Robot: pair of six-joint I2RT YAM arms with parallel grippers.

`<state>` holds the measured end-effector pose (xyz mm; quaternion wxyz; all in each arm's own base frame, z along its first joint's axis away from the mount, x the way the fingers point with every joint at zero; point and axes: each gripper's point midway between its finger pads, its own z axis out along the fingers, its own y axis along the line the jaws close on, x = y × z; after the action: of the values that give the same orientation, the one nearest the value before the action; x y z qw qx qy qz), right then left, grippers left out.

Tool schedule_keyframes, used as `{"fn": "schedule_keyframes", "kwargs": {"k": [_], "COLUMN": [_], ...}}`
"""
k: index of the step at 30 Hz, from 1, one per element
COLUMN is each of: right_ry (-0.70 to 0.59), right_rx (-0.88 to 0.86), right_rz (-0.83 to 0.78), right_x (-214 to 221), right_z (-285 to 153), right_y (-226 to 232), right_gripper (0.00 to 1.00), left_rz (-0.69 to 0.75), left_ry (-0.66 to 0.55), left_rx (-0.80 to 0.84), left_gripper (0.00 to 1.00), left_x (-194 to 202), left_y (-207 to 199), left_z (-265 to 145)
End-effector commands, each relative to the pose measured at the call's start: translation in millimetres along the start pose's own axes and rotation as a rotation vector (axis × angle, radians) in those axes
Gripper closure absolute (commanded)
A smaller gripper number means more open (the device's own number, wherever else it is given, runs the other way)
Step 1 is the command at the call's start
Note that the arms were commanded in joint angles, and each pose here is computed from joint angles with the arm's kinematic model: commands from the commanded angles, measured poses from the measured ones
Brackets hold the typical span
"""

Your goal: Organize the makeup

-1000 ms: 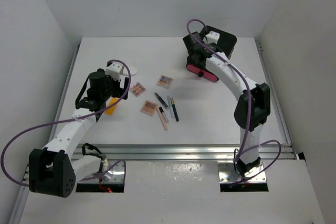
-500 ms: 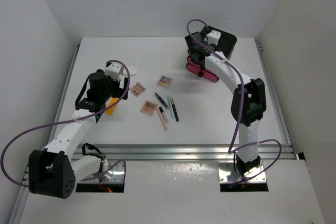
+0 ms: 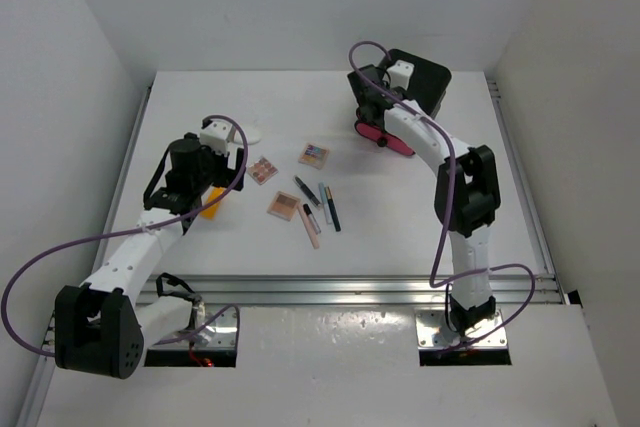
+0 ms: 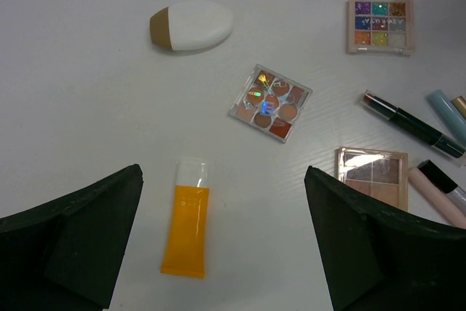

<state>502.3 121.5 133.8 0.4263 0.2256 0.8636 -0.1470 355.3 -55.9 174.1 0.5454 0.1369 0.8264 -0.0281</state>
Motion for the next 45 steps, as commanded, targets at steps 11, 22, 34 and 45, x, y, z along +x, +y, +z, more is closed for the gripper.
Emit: {"fn": "schedule_keyframes", "kwargs": {"k": [11,22,34,45], "right_ry": [-0.095,-0.089,0.019,0.070], "right_rx": [-0.008,-0.025,-0.045,-0.065], "right_rz": [0.029,0.036,0.102,0.079], "right_x": [-26.1,-19.7,27.5,55.3], "right_z": [0.9,-11.6,-57.2,-74.6], "right_y": [13.5,15.6,9.0,3.8], "right_gripper": [0.52,0.87,1.00,0.68], "left_rz": [-0.010,-0.010,0.006,0.022], "left_ry": [-0.025,-0.025,0.010,0.067], "left_rx": [-0.015,-0.015,-0.028,-0.028], "left_gripper": [0.00,0.00,0.00,0.00], "left_x": [-3.1,-3.1,13.1,29.9], "left_y": [2.1,2.1,3.9,3.8], "left_z": [-1.2,-1.2,-0.5,-0.9]}}
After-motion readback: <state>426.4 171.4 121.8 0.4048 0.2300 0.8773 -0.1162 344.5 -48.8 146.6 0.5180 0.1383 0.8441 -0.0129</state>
